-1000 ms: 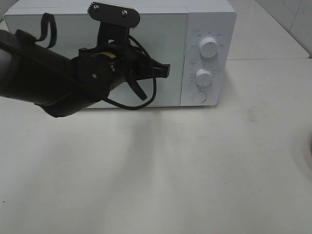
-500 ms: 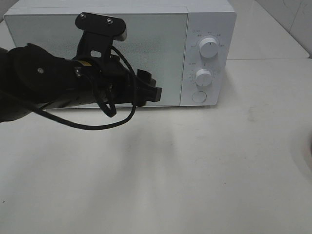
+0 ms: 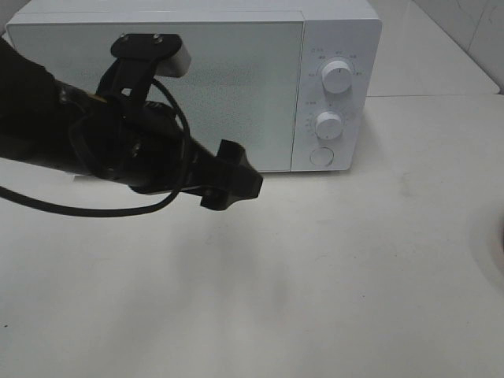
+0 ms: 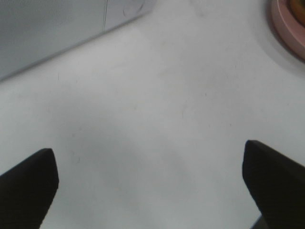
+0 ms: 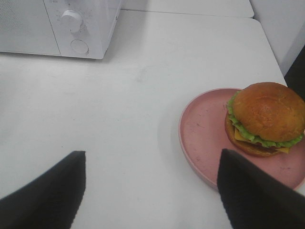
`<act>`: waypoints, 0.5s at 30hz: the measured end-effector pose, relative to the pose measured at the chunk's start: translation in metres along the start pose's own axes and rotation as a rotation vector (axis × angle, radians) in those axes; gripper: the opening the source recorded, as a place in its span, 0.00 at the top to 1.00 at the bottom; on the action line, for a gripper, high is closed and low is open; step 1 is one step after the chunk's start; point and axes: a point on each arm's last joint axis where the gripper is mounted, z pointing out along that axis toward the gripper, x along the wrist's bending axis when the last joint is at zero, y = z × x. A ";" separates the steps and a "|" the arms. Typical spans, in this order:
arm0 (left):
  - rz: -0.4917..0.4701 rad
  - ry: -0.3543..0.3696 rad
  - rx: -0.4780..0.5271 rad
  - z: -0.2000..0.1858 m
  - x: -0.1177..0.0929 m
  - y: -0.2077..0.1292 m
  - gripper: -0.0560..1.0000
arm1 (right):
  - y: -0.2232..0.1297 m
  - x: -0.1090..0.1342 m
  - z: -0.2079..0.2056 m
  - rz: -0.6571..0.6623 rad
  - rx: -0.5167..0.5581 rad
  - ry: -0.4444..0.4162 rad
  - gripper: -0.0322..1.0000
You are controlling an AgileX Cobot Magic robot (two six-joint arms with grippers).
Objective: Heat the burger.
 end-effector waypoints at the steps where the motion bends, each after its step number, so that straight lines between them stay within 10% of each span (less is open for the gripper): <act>1: -0.039 -0.028 0.066 -0.005 0.012 -0.003 0.03 | 0.000 0.000 0.000 0.000 0.000 0.000 0.24; 9: -0.169 -0.071 0.146 -0.042 0.045 0.000 0.03 | 0.000 0.000 0.000 0.000 0.000 0.000 0.24; 15: -0.281 0.114 0.146 -0.099 0.079 -0.002 0.03 | 0.000 0.000 0.000 0.000 0.000 0.000 0.24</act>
